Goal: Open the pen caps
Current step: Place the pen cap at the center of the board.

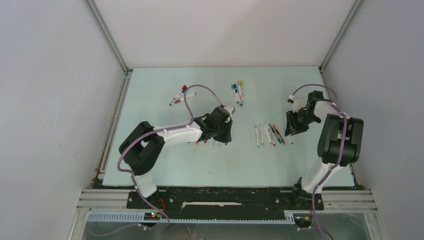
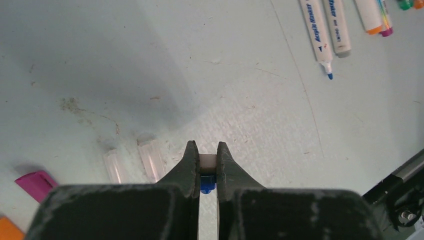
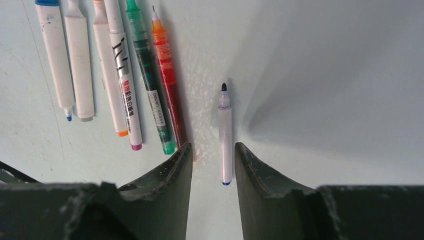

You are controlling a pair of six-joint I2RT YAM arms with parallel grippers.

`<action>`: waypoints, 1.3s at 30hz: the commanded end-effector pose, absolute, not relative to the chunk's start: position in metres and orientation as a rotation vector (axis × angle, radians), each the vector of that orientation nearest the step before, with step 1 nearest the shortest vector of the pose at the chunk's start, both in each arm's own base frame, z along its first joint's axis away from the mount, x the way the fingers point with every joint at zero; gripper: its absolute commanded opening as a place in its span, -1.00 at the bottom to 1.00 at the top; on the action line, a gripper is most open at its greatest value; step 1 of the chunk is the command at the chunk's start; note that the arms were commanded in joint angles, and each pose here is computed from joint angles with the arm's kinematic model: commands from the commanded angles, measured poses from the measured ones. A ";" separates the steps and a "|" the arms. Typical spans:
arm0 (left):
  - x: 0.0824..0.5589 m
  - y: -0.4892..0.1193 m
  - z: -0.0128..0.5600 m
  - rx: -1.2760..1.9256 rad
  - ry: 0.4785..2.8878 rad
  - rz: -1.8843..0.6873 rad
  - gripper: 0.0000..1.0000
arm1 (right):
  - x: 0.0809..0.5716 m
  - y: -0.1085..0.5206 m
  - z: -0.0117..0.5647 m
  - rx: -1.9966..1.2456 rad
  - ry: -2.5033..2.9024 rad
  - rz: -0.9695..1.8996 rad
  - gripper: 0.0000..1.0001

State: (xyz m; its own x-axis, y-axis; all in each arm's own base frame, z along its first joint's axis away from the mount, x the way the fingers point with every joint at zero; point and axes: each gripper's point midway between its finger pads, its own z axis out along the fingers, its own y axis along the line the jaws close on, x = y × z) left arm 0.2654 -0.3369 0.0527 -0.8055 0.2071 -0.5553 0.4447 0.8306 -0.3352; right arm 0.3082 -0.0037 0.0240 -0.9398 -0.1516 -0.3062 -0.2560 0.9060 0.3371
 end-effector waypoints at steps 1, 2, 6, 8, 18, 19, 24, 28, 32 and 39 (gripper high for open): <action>0.271 -0.348 0.057 0.501 2.512 -0.609 -0.84 | 0.322 -0.005 0.046 -0.332 2.712 0.528 -0.22; 0.271 -0.348 0.055 0.496 2.520 -0.603 -0.83 | 0.322 -0.005 0.047 -0.332 2.710 0.530 -0.22; 0.273 -0.345 0.050 0.488 2.540 -0.567 -0.69 | 0.322 -0.004 0.047 -0.332 2.708 0.535 -0.22; 0.273 -0.344 0.048 0.487 2.547 -0.556 -0.63 | 0.322 -0.004 0.047 -0.332 2.707 0.541 -0.22; 0.273 -0.345 0.046 0.482 2.561 -0.549 -0.49 | 0.323 -0.002 0.050 -0.335 2.696 0.551 -0.22; 0.274 -0.345 0.047 0.482 2.558 -0.549 -0.48 | 0.323 -0.002 0.050 -0.335 2.695 0.552 -0.22; 0.275 -0.345 0.052 0.478 2.545 -0.553 -0.47 | 0.323 -0.001 0.052 -0.339 2.685 0.557 -0.21; 0.277 -0.347 0.063 0.475 2.514 -0.571 -0.47 | 0.324 0.000 0.053 -0.342 2.678 0.565 -0.22; 0.281 -0.348 0.082 0.459 2.449 -0.605 -0.47 | 0.324 0.002 0.056 -0.353 2.665 0.578 -0.21; 0.293 -0.334 0.133 0.404 2.274 -0.587 -0.42 | 0.323 0.012 0.070 -0.400 2.601 0.635 -0.21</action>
State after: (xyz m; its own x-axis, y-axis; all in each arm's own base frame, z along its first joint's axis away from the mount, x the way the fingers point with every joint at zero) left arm 0.2711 -0.3314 0.0636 -0.8025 0.2095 -0.5586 0.4227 0.8605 -0.2845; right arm 0.3133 0.0068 0.0421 -0.9134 -0.1531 -0.3772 -0.3016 0.8768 0.3744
